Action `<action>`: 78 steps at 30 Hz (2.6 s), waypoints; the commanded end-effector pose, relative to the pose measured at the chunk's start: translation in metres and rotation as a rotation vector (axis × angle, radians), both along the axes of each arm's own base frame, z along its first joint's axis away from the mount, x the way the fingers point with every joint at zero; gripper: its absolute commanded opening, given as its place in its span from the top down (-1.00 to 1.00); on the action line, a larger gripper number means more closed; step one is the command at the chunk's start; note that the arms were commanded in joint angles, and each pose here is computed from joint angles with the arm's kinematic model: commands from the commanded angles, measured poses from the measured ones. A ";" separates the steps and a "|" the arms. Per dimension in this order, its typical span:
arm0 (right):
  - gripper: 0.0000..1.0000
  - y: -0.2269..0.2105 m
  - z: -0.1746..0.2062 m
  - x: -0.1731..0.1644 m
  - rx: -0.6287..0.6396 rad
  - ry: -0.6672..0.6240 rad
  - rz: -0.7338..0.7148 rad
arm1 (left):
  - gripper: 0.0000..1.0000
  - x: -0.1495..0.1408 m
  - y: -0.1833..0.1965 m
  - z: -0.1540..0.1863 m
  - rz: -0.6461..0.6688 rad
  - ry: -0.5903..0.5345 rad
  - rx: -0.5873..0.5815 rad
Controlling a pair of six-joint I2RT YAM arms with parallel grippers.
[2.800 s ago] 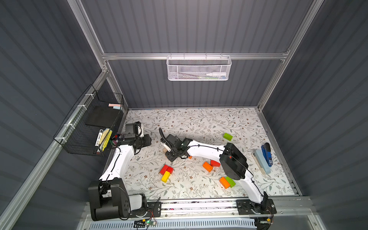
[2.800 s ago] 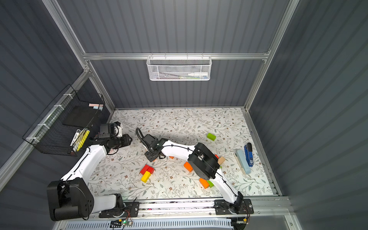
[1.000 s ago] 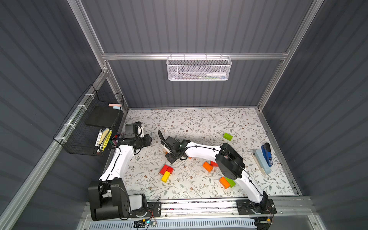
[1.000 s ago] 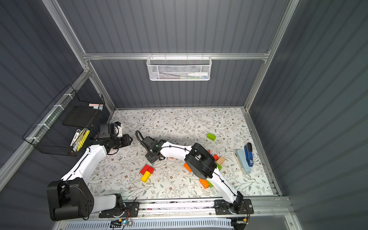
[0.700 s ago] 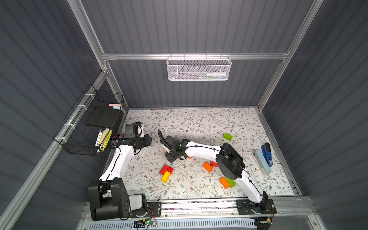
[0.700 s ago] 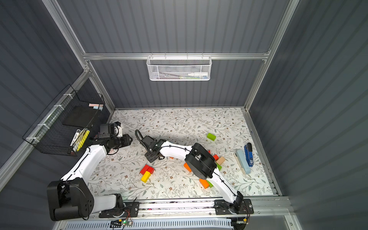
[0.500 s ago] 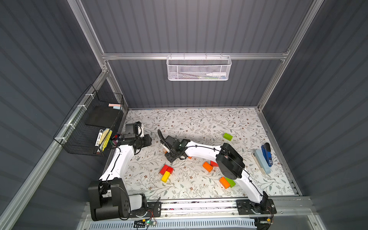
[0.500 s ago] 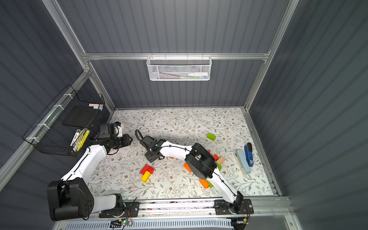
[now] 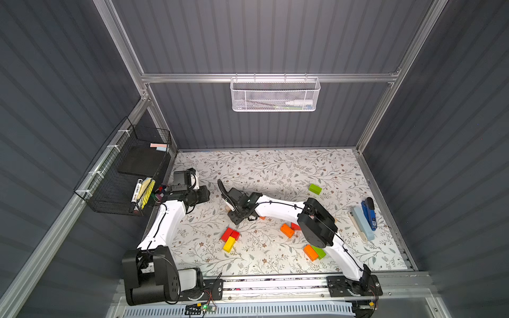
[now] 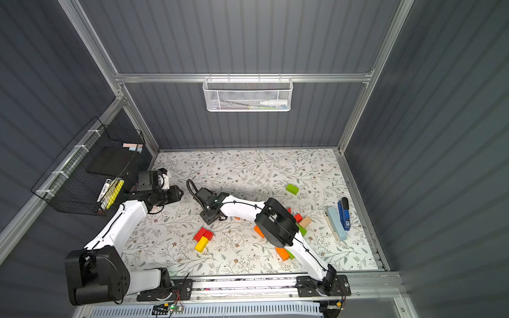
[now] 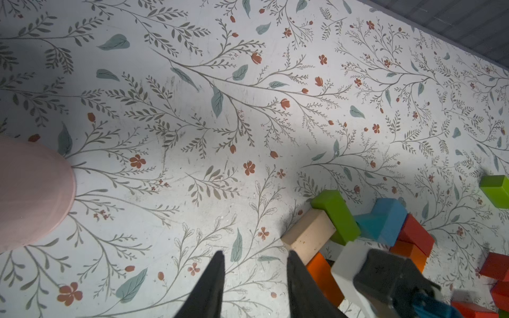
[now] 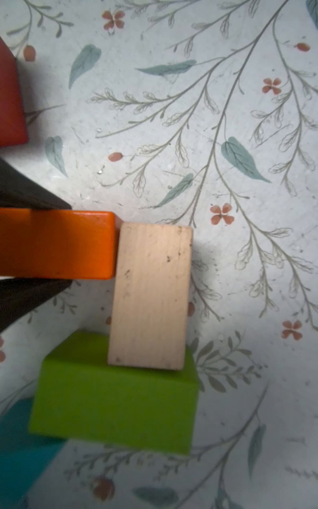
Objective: Assemble a heart with building blocks
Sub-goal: Adjust the building block at the center of the board, then pick up the building block from the center of the board.
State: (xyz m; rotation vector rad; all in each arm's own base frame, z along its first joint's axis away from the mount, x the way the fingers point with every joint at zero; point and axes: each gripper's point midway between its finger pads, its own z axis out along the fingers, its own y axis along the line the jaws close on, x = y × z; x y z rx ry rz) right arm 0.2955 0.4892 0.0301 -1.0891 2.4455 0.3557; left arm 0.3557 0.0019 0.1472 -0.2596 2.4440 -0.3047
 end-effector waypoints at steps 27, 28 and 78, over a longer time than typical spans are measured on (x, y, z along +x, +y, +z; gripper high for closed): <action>-0.19 -0.075 0.084 -0.098 0.191 0.106 -0.016 | -0.36 -0.028 -0.049 0.022 -0.160 -0.037 0.028; -0.19 -0.082 0.085 -0.104 0.202 0.121 -0.022 | -0.35 -0.033 -0.058 0.026 -0.163 -0.048 0.012; -0.21 -0.190 0.084 -0.118 0.241 0.035 -0.201 | -0.10 -0.177 -0.146 -0.122 -0.158 0.551 0.233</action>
